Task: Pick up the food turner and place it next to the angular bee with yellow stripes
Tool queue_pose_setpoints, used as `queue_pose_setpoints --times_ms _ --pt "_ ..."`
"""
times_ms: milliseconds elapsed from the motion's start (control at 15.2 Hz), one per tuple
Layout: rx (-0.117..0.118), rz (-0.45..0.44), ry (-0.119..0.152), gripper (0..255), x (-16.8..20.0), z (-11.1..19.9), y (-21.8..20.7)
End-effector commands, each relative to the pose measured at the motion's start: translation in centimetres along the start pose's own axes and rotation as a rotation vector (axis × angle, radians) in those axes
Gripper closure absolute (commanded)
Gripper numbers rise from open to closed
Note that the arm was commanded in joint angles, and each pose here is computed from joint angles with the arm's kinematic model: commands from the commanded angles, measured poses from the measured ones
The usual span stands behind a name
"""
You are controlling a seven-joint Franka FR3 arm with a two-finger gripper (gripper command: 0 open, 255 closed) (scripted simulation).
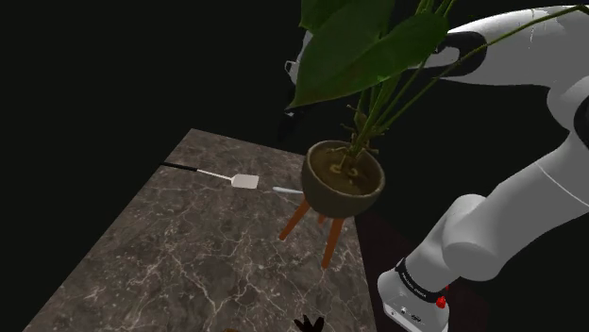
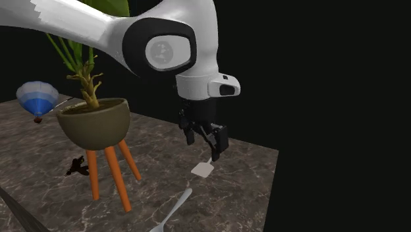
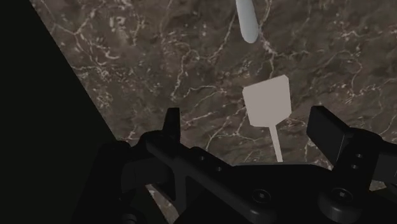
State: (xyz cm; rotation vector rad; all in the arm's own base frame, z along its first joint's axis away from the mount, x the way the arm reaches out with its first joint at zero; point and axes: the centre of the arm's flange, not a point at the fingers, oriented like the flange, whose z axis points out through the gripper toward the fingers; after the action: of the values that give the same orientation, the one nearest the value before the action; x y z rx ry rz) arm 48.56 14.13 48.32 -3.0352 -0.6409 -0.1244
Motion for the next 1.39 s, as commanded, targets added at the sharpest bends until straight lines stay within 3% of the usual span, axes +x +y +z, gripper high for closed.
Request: queue_pose_setpoints --times_ms 0,990,1320 --pt "0.001 -0.036 -0.002 0 2.2 1.5 -0.9" --pt "0.004 -0.303 -0.023 0 16.5 12.0 -10.1" --pt "0.004 -0.305 -0.023 0 16.6 14.3 -10.2"
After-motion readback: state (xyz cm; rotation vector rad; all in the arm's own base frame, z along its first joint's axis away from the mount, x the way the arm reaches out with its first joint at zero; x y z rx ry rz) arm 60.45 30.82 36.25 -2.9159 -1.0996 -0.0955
